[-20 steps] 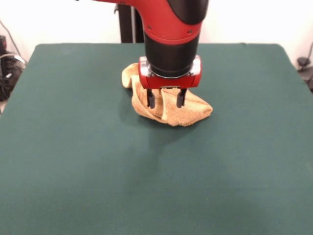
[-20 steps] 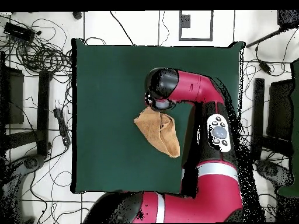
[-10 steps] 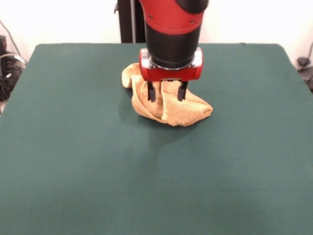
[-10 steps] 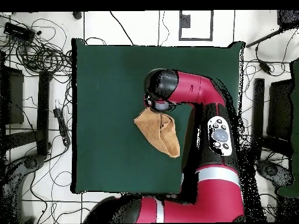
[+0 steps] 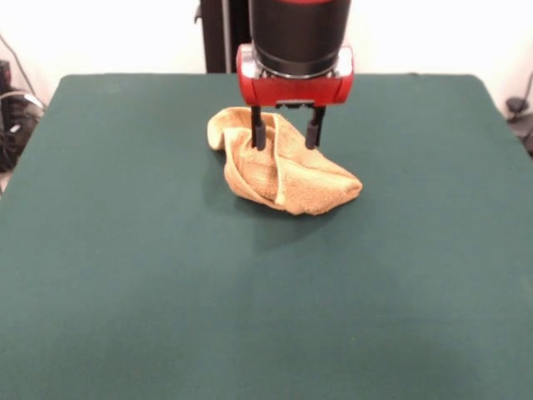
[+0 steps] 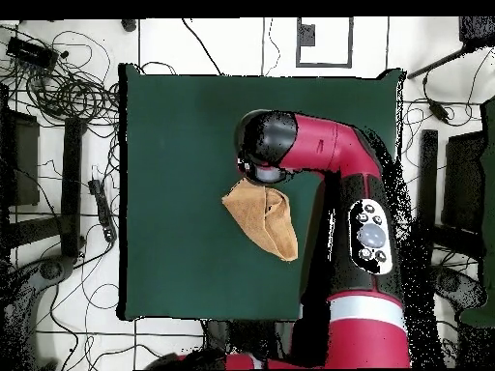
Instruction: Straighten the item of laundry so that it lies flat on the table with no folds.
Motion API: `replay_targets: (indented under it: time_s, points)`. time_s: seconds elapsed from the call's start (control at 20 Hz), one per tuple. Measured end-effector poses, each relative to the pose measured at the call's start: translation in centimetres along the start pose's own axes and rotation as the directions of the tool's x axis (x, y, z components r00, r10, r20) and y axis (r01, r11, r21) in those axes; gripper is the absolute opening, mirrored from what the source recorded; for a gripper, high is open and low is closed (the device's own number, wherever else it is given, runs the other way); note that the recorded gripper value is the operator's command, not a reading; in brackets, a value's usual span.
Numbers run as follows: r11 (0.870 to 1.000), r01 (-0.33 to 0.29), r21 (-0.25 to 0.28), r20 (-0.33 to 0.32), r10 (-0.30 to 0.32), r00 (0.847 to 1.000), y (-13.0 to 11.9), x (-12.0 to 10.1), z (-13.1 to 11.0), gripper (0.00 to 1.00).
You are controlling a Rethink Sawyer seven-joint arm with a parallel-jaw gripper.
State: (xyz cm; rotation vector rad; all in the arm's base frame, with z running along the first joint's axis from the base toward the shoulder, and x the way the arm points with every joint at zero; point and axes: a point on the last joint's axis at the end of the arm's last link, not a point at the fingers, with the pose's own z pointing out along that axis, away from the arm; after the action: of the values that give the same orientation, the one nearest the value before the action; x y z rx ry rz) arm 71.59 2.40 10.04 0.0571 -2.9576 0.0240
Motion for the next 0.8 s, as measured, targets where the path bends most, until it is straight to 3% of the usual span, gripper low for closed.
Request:
replay_targets:
  time_s: [0.25, 0.8]
  points:
    - [1.0, 0.0, 0.005, 0.019, 0.0, 1.0, 0.0, -0.2, -1.3, 1.0]
    - [1.0, 0.003, 0.007, 0.015, -0.003, 1.0, 0.0, 0.0, -1.2, 1.0]
